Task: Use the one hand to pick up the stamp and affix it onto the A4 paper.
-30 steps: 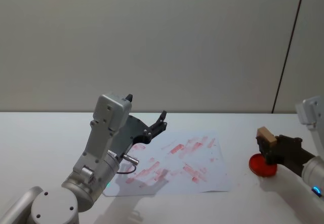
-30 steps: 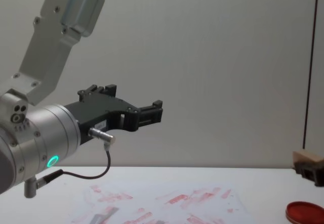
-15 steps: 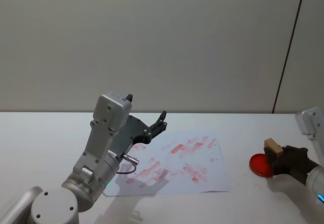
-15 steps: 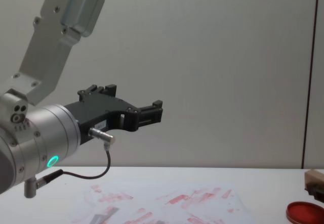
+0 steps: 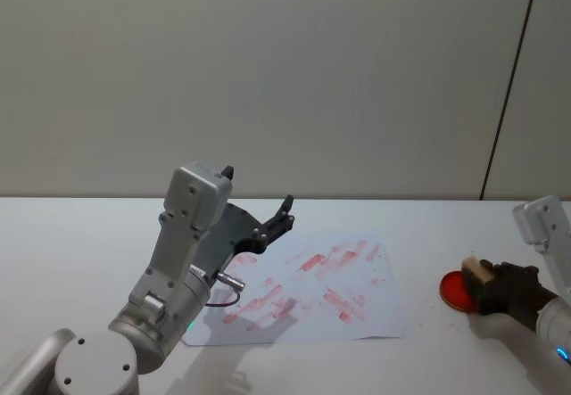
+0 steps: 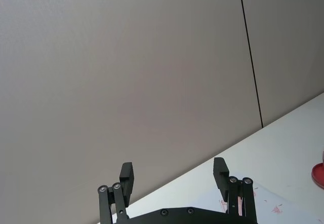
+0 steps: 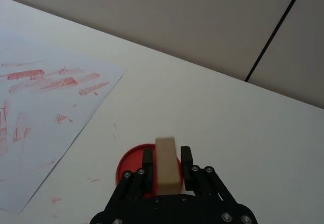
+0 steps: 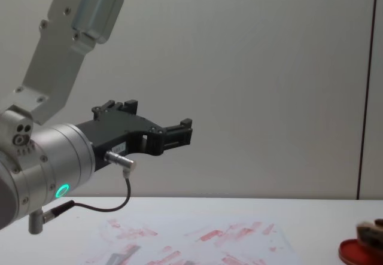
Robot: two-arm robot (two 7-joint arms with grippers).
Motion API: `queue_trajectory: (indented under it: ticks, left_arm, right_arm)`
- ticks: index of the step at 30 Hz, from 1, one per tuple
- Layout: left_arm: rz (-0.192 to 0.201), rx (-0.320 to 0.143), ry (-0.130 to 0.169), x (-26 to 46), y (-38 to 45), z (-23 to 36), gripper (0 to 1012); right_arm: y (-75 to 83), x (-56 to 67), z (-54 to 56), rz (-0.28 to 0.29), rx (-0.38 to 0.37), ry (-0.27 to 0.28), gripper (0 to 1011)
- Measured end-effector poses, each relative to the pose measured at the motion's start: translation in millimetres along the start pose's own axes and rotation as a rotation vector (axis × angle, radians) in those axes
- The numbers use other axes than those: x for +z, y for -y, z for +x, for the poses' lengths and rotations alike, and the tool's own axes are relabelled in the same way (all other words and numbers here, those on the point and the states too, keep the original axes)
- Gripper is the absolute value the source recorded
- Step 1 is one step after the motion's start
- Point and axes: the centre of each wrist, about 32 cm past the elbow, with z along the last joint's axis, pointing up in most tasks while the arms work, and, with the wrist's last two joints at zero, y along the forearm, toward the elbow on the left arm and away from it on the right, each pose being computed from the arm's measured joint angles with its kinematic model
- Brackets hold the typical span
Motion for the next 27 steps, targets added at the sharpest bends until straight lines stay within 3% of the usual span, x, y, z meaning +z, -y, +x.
queue_trajectory:
  ticks: [19, 24, 27]
  left_arm:
    - [0.000, 0.000, 0.000, 0.0, 0.0, 0.0, 1002]
    - [0.000, 0.000, 0.000, 0.0, 0.0, 0.0, 1002]
    - [0.000, 0.000, 0.000, 0.0, 0.0, 0.0, 1002]
  right_arm:
    - [-2.2, -2.2, -0.3, -0.007, 0.004, 0.007, 877]
    - [-2.4, -2.4, -0.4, -0.007, 0.005, 0.008, 998]
    - [-2.5, -2.4, -0.4, -0.008, 0.005, 0.008, 1001]
